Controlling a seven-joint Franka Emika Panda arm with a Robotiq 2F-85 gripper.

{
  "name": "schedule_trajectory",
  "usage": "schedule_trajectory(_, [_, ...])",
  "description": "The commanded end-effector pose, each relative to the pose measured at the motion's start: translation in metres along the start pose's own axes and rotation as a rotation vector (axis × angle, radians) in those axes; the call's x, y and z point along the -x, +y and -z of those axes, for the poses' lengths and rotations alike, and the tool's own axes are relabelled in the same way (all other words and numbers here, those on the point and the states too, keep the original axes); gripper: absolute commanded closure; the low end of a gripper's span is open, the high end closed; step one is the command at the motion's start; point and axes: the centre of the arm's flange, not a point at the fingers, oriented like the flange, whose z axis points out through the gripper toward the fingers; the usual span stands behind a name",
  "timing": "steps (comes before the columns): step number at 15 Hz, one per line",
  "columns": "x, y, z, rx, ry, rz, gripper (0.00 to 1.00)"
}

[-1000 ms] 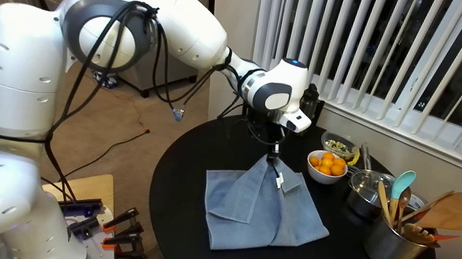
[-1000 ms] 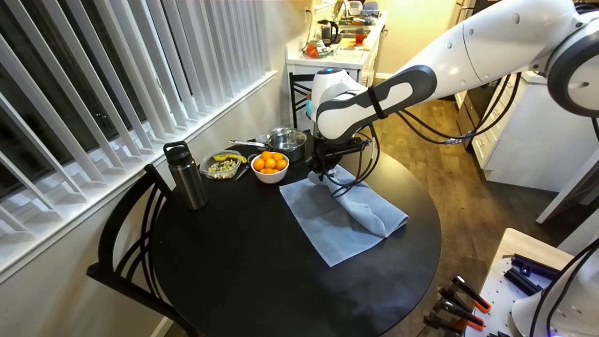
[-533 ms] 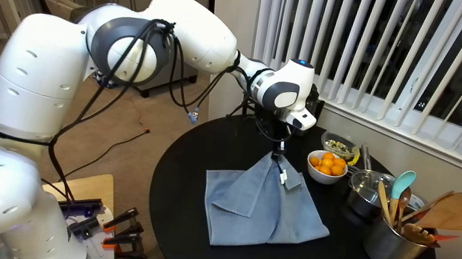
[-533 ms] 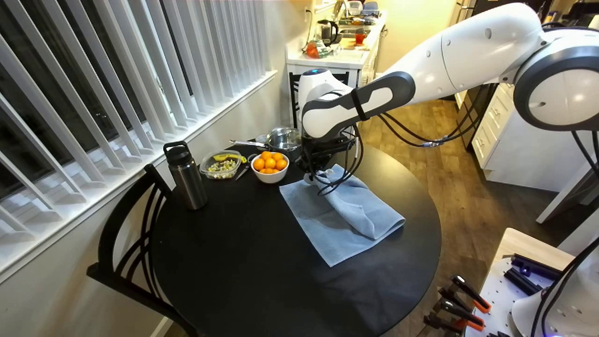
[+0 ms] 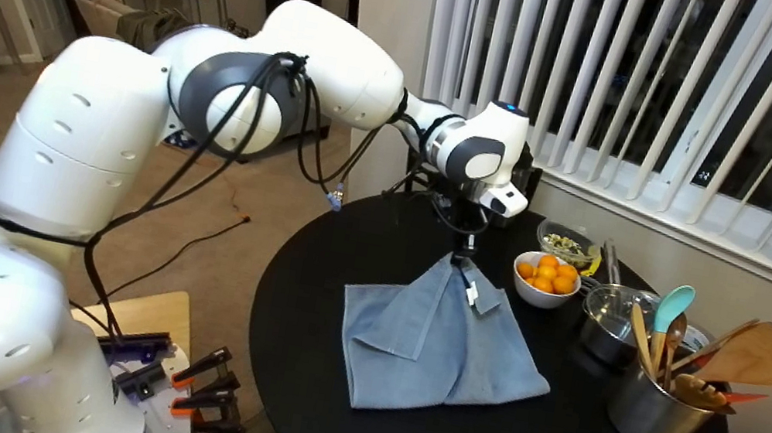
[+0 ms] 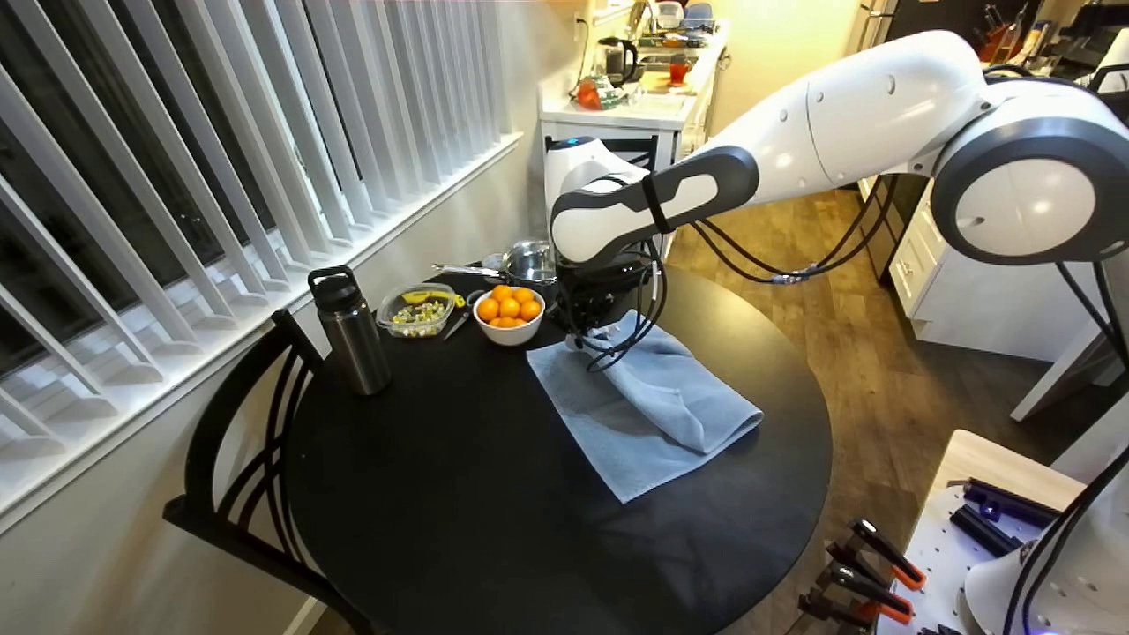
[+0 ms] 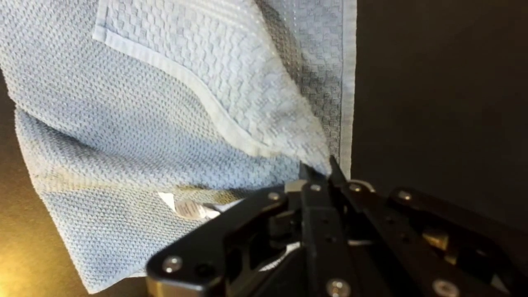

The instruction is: Fold the towel's length in half

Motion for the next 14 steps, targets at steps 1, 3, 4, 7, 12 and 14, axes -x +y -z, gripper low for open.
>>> schedule_trajectory(1, [-0.007, -0.007, -0.001, -0.007, -0.045, 0.01, 0.97])
schedule_trajectory(3, [-0.009, -0.011, -0.009, 0.004, -0.059, 0.013, 0.97])
schedule_trajectory(4, [-0.01, -0.013, -0.014, 0.006, -0.066, 0.019, 0.97])
schedule_trajectory(7, [-0.011, -0.023, -0.028, -0.01, -0.067, 0.047, 0.97])
schedule_trajectory(12, [-0.011, -0.033, -0.044, -0.012, -0.062, 0.072, 0.97])
schedule_trajectory(14, [-0.012, -0.035, -0.052, -0.001, -0.055, 0.071, 0.97])
